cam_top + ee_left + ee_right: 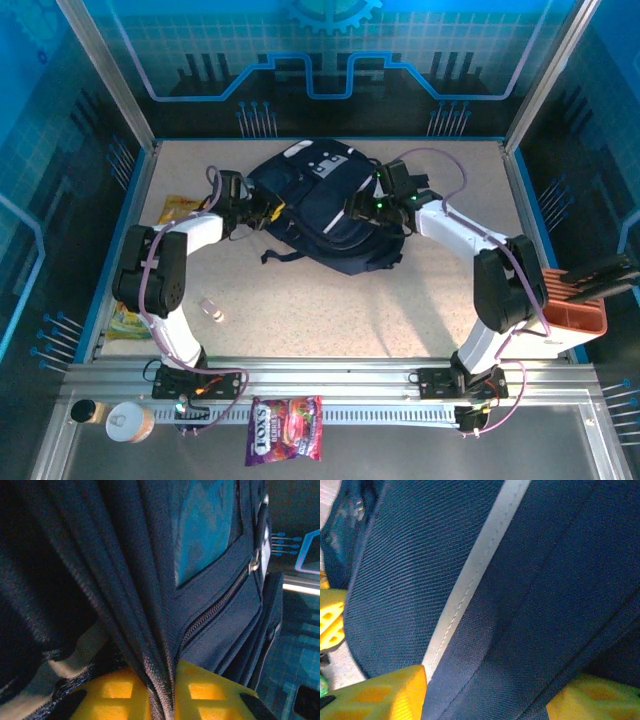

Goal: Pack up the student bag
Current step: Rotate the student bag at the center of the table, then zip the student bag at the center of the table.

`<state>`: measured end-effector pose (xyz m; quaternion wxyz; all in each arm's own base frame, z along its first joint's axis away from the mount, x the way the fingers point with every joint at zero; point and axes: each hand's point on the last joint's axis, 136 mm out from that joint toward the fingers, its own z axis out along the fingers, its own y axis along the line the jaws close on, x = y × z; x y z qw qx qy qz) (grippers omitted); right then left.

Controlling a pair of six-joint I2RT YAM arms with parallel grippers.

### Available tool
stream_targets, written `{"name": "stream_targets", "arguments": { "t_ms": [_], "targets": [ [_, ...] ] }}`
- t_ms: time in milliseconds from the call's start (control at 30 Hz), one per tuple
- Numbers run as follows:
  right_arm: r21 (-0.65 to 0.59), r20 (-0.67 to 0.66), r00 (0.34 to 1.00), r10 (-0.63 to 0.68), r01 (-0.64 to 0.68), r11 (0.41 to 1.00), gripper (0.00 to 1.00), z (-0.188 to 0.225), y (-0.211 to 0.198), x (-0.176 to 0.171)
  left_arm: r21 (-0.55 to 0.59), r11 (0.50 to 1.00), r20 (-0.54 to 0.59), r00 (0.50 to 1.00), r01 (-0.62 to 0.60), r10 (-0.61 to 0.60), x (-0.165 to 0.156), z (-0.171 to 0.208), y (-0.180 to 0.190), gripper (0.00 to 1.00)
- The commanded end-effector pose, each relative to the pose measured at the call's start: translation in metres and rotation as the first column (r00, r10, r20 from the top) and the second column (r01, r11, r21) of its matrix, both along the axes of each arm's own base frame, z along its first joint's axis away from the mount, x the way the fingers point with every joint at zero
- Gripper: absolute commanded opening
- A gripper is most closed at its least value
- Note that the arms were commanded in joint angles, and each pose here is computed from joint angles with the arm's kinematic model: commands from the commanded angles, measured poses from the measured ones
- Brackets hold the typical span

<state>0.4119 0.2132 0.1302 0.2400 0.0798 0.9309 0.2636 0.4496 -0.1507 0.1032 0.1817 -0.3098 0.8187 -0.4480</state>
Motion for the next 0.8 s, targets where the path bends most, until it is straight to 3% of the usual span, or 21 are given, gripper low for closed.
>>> {"name": "stream_targets", "arguments": {
  "t_ms": [0, 200, 467, 633, 767],
  "targets": [
    [-0.031, 0.059, 0.998, 0.031, -0.029, 0.999, 0.62, 0.006, -0.015, 0.028, 0.011, 0.992, 0.037, 0.991, 0.128, -0.129, -0.016, 0.021, -0.031, 0.11],
    [-0.091, 0.101, 0.995, 0.001, 0.008, 0.996, 0.63, 0.018, -0.042, 0.041, 0.022, 0.983, 0.033, 0.982, 0.183, -0.184, -0.027, 0.021, -0.060, 0.02],
    [-0.248, 0.113, 0.989, -0.097, 0.123, 0.961, 0.69, 0.043, -0.081, -0.011, 0.022, 0.984, 0.072, 0.981, 0.177, -0.178, -0.029, 0.035, -0.089, 0.00],
    [-0.314, 0.110, 0.991, -0.076, 0.107, 0.943, 0.69, 0.047, -0.062, -0.053, 0.021, 0.991, 0.107, 0.986, 0.130, -0.131, -0.030, 0.044, -0.097, 0.00],
    [-0.284, 0.103, 0.993, -0.060, 0.088, 0.955, 0.68, 0.041, -0.023, -0.078, 0.007, 0.996, 0.120, 0.988, 0.094, -0.094, -0.029, 0.047, -0.099, 0.00]
  ]
}}
